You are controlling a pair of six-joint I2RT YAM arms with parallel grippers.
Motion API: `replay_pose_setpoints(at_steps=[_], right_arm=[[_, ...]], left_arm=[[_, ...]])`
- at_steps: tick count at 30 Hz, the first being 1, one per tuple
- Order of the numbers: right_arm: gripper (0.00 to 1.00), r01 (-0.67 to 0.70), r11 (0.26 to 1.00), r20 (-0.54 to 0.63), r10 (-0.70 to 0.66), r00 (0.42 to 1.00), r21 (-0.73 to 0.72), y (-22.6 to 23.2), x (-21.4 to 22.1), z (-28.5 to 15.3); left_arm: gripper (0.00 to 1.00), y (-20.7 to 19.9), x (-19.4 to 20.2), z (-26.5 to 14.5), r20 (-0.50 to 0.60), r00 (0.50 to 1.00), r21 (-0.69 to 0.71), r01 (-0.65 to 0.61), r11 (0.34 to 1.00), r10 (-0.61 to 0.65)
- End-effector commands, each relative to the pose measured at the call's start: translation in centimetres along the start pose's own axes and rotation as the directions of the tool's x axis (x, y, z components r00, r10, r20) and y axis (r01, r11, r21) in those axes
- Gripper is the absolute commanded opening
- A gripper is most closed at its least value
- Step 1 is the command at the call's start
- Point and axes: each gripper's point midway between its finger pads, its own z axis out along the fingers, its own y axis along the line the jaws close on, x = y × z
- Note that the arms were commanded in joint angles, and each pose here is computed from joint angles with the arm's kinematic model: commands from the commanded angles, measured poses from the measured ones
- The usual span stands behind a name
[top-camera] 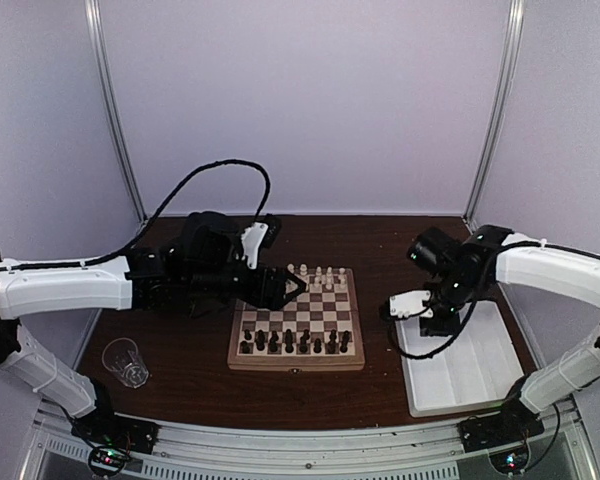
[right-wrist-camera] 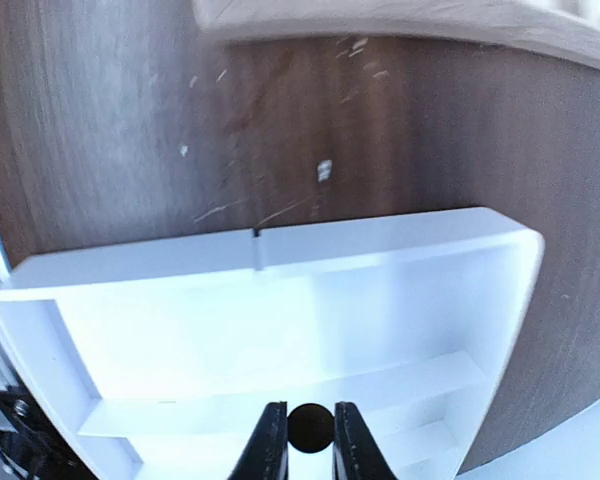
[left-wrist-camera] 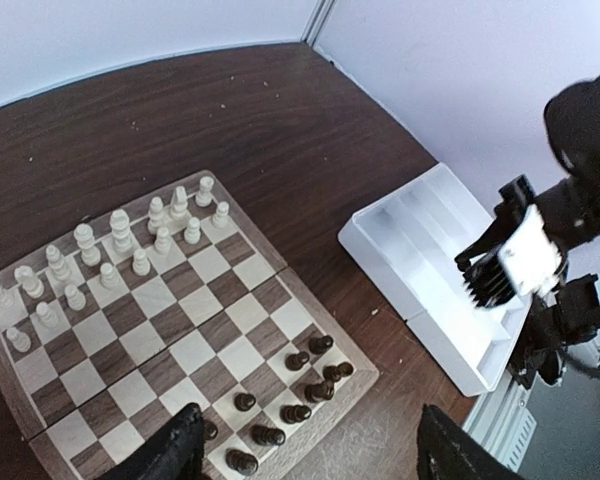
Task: Set up the chess pieces on the board
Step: Pick up the pawn from the storage box, then pass from the right arm to the left
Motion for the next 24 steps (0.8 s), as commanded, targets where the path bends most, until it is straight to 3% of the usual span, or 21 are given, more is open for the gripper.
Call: replay_pose_setpoints(at_steps=[1,4,8,11,15,20,24], right_arm=[[0.11,-0.274,0.942,0.327,0.325,0.887,-0.192,-1.5,-2.9,-6.9],[0.1,-0.382,0.867,0.499,0.496,0.711,-0.319,-4.8,-4.6,-12.1],[0.1,-0.384,0.779,0.624,0.627,0.467,-0.495,-8.1,-6.2,-17.9],[0.1,-0.34,0.709,0.649,0.704,0.288,-0.618,-10.4,-6.8,-20.9],[0.11,-0.242,0.587,0.589,0.805,0.074,-0.773,-13.4,-7.4,-23.9],[0.12,-0.137,0.488,0.499,0.865,-0.061,-0.862,-15.4,-7.7,-25.4],[0.12,-0.101,0.446,0.456,0.882,-0.115,-0.889,-15.9,-7.4,-26.2]], left_arm=[[0.73,-1.6,-3.0,0.9,0.215,0.976,0.043,-0.042,0.998,0.032],[0.73,-4.1,-5.0,-0.1,0.411,0.902,0.033,-0.159,0.987,0.131],[0.73,-7.6,-7.6,-1.1,0.583,0.765,-0.059,-0.298,0.953,0.275],[0.71,-9.3,-9.1,-1.2,0.66,0.681,-0.126,-0.317,0.94,0.318],[0.63,-10.6,-10.6,-0.4,0.743,0.588,-0.17,-0.297,0.94,0.32],[0.61,-13.7,-11.8,0.4,0.795,0.446,-0.277,-0.335,0.901,0.41],[0.58,-16.1,-12.3,1.7,0.786,0.392,-0.349,-0.358,0.866,0.478]])
